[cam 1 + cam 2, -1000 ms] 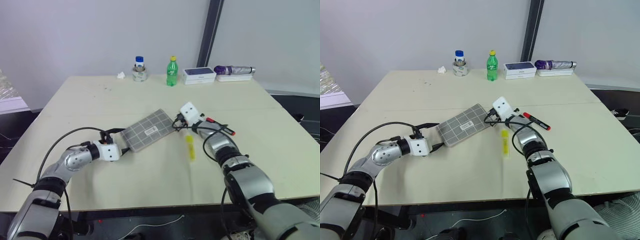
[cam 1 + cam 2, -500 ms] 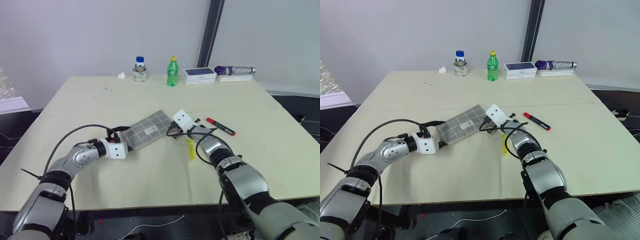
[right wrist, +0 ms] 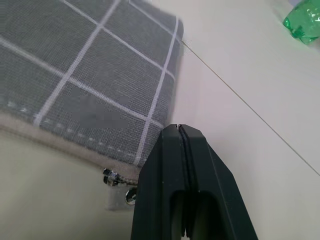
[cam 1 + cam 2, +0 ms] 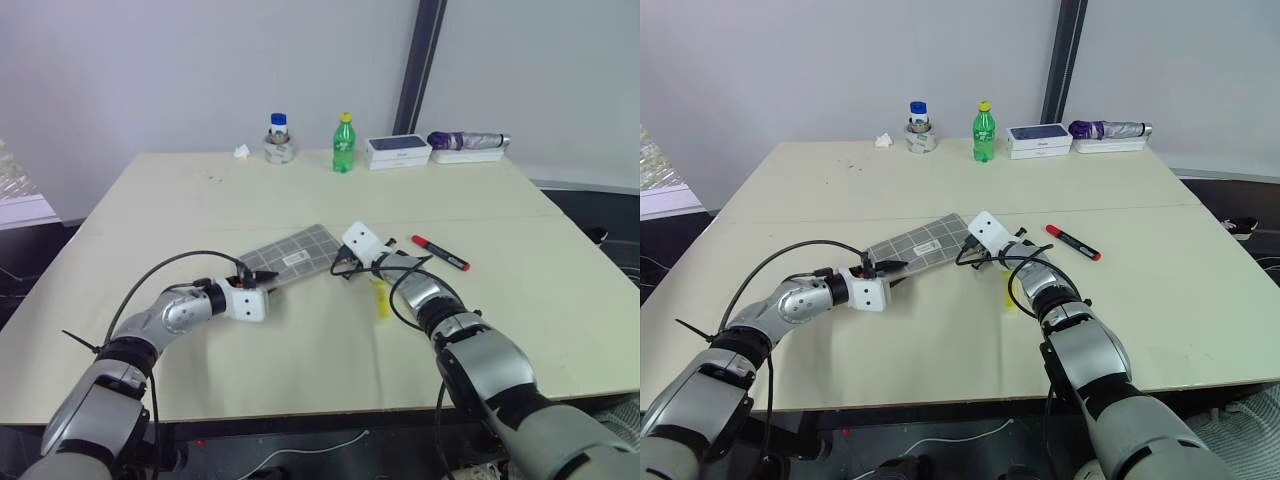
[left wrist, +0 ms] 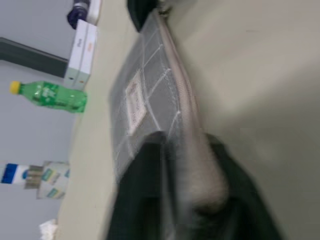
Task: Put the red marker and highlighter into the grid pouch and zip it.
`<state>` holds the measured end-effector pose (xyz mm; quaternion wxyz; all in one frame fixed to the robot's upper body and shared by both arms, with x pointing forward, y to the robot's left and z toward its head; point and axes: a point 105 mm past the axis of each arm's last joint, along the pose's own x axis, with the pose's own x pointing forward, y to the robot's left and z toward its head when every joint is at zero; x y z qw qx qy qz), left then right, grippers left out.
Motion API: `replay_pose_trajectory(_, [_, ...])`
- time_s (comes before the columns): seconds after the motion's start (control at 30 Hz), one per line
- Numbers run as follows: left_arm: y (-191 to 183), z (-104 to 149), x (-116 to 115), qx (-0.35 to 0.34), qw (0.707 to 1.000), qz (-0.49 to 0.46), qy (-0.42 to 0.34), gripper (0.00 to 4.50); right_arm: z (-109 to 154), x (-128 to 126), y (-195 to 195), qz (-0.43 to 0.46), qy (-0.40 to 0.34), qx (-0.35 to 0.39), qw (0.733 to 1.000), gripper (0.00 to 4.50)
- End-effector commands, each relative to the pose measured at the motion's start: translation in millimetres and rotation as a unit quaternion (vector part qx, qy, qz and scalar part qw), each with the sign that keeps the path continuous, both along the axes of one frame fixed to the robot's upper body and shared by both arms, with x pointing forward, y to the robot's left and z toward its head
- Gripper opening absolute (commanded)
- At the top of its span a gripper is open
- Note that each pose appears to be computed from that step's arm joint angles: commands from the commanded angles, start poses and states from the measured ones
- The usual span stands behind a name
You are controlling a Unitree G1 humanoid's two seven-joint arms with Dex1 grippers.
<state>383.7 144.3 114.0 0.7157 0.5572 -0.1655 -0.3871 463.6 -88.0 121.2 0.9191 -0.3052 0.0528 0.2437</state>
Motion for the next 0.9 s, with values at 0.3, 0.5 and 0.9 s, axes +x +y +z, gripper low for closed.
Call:
replay_pose_trajectory(0.3, [5,-12,-13,-0.069,0.995,0.016,0.065,0.00,53,0,-4,0.047,-0.058,0.107,0.991,2.38])
replay_pose_trajectory(0.5, [9,-2,-17,-0.113,0.991,0.039,0.056,0.00,48,-17,-7,0.087,-0.044,0.125,0.987,4.44])
replay_pose_trajectory(0.9, [14,14,-27,-0.120,0.991,0.050,0.009,0.00,26,-39,-1,0.129,-0.015,0.061,0.990,4.44])
